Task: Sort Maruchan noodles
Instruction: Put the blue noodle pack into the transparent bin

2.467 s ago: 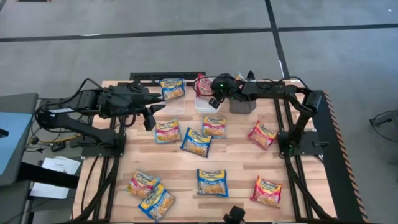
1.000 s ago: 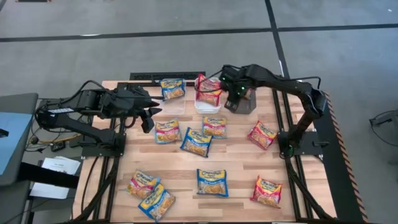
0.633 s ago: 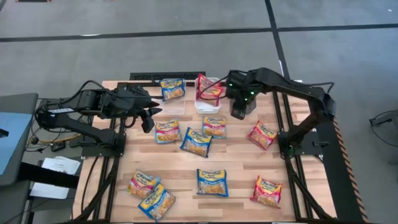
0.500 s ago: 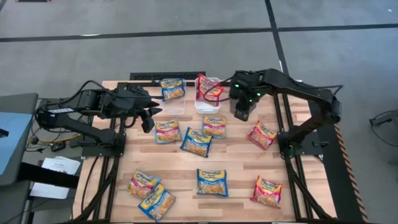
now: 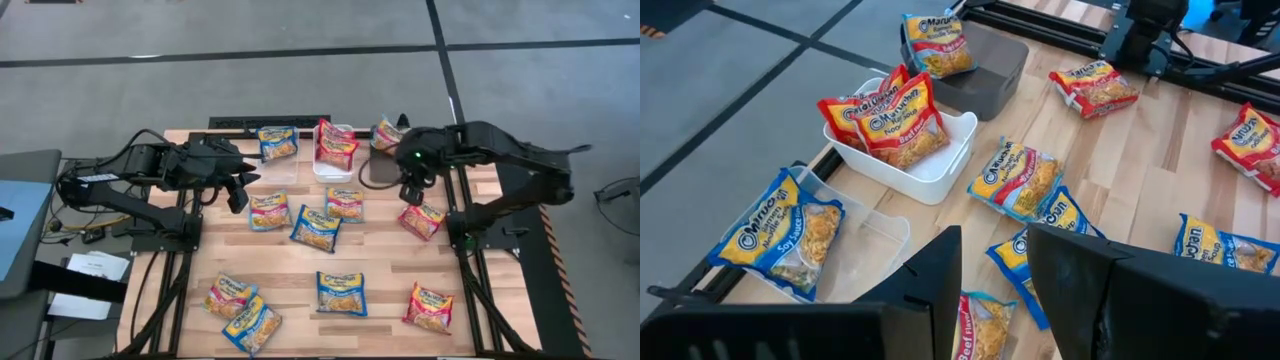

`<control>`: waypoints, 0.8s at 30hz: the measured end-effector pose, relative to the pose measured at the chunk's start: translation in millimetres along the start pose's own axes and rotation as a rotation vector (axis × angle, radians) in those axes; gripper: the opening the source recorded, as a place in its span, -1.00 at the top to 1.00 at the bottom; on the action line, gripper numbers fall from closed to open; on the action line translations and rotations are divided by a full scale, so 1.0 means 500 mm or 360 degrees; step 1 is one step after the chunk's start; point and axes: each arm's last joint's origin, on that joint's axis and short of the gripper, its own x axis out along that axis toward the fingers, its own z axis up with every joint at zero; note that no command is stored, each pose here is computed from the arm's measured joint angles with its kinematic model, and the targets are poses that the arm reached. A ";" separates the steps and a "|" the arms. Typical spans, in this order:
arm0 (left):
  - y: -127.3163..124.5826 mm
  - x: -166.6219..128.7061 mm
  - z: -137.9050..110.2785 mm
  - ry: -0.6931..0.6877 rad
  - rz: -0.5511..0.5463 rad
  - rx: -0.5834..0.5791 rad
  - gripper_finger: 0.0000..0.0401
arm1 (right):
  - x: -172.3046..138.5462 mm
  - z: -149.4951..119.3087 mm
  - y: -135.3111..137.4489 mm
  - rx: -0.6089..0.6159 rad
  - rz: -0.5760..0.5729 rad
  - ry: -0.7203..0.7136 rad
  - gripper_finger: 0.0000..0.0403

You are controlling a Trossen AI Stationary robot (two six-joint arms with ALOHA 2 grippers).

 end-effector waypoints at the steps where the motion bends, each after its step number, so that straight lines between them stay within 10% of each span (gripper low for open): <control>1: 0.000 0.000 0.000 -0.0001 0.0000 0.0000 0.47 | 0.000 -0.008 0.003 0.0006 -0.0024 -0.0014 0.14; 24: -0.008 0.017 -0.001 0.0043 0.0015 0.0071 0.47 | 0.141 -0.171 0.037 0.0398 0.0236 -0.0160 0.14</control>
